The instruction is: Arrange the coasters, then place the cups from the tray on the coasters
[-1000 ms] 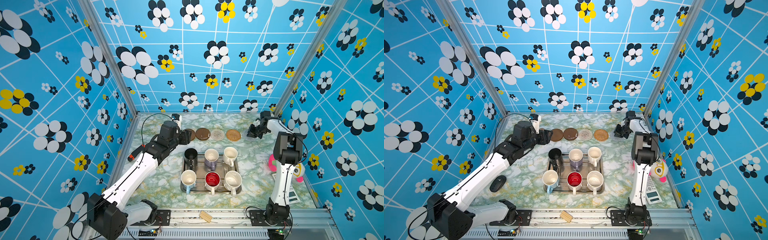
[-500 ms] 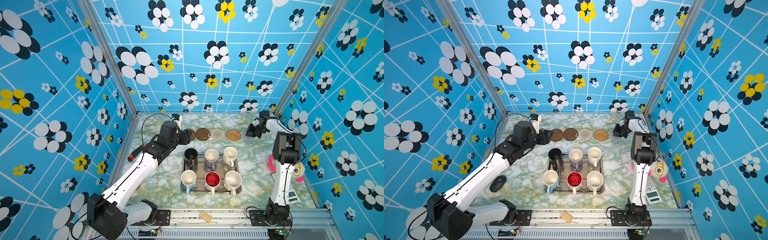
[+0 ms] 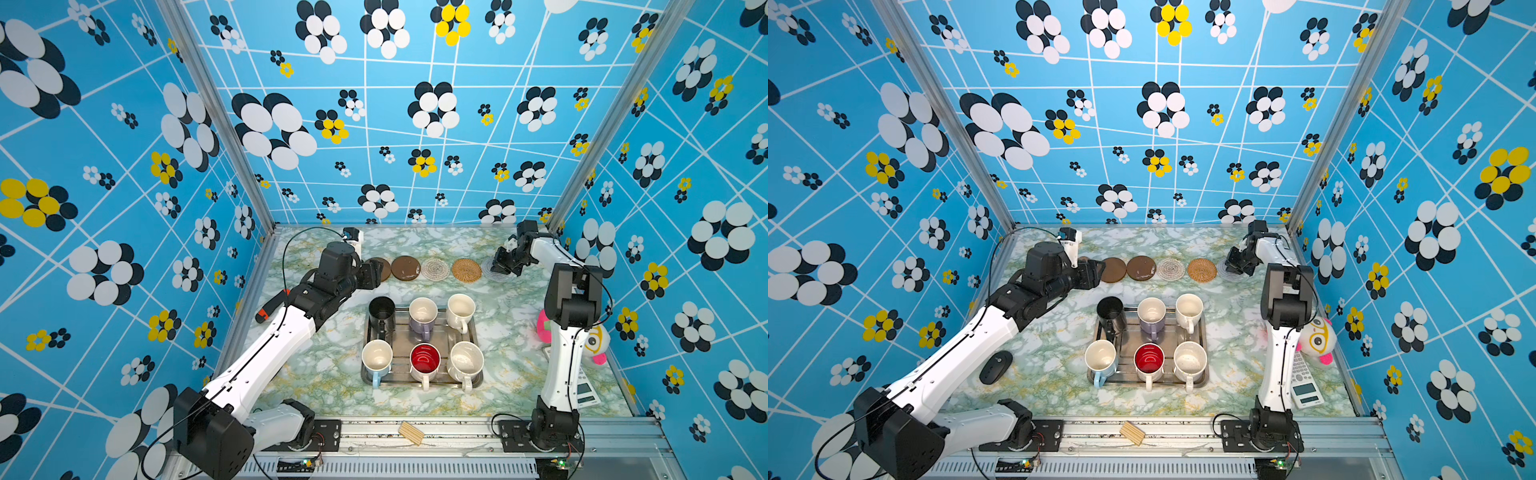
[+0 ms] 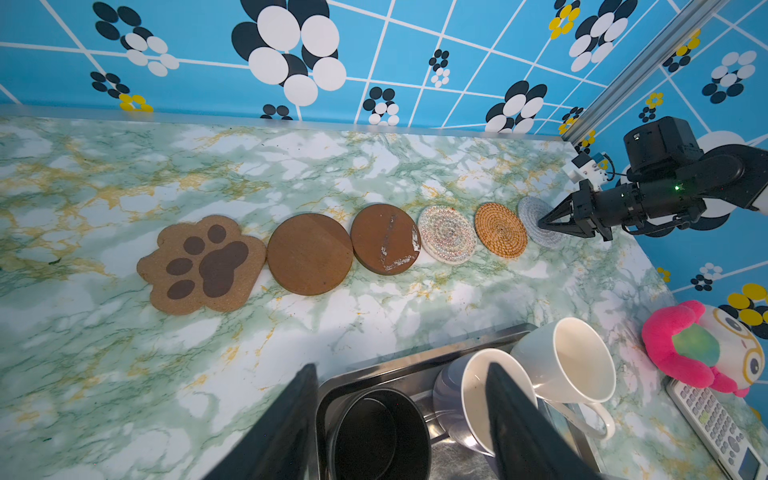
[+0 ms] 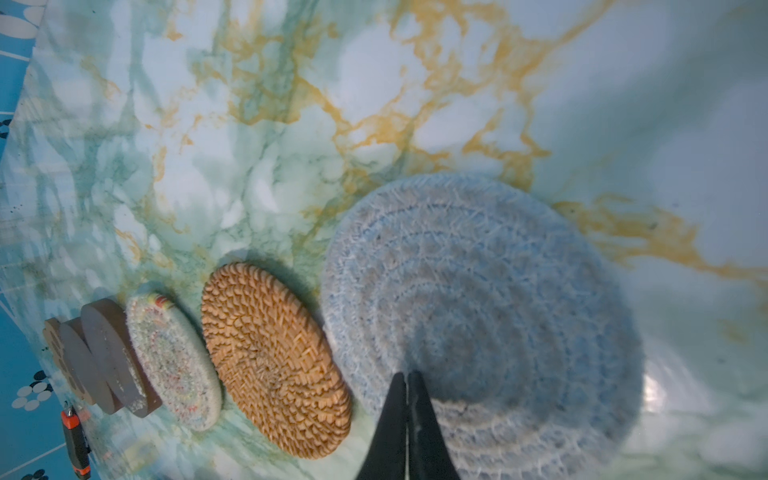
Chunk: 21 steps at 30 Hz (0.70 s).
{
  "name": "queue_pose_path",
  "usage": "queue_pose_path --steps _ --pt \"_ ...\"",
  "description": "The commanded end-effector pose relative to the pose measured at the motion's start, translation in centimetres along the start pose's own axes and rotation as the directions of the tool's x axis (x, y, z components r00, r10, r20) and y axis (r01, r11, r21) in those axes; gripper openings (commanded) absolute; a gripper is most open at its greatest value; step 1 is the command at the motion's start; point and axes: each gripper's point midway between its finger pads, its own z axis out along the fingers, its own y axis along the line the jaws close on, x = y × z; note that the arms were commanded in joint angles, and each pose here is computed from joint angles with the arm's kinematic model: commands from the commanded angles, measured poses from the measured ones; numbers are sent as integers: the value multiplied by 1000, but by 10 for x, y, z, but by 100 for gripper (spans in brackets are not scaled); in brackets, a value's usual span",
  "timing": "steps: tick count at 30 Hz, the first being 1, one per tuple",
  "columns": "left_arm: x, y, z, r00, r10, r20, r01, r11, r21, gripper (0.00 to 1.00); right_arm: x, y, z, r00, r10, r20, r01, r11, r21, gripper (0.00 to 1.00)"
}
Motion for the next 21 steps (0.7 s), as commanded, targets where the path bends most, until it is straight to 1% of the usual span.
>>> queue_pose_path --steps 1,2,3,7,12,13,16,18,20,21 --pt "-14 -2 -15 999 -3 45 3 1000 6 65 -9 20 -44 996 -26 82 27 1000 -4 8" --pt "-16 -3 -17 999 -3 53 3 1000 10 65 -9 21 -47 996 -27 91 28 1000 -6 8" --pt "-18 -4 -18 998 -3 62 2 1000 14 65 -12 29 -64 991 -38 126 41 999 -17 8" --pt "-30 -15 -24 995 9 98 -15 998 54 66 -10 45 -98 976 -56 209 67 997 -48 8" --pt "-51 -19 -36 988 35 152 -38 999 17 66 9 68 -129 951 -101 293 126 990 -68 9" --pt "-56 -17 -39 985 41 166 -40 999 -7 66 18 69 -131 949 -115 294 134 990 -45 10" --pt "-69 -15 -45 975 62 214 -50 997 -60 66 36 75 -146 912 -196 359 183 981 70 11" --pt "-74 -14 -48 972 65 227 -46 995 -87 66 48 84 -153 891 -224 395 212 975 74 12" --pt "-76 -12 -50 970 48 237 -20 993 -116 65 60 88 -163 873 -234 428 222 972 79 12" --pt "-74 -13 -50 970 41 241 -12 993 -121 65 71 100 -164 863 -261 433 255 964 75 12"
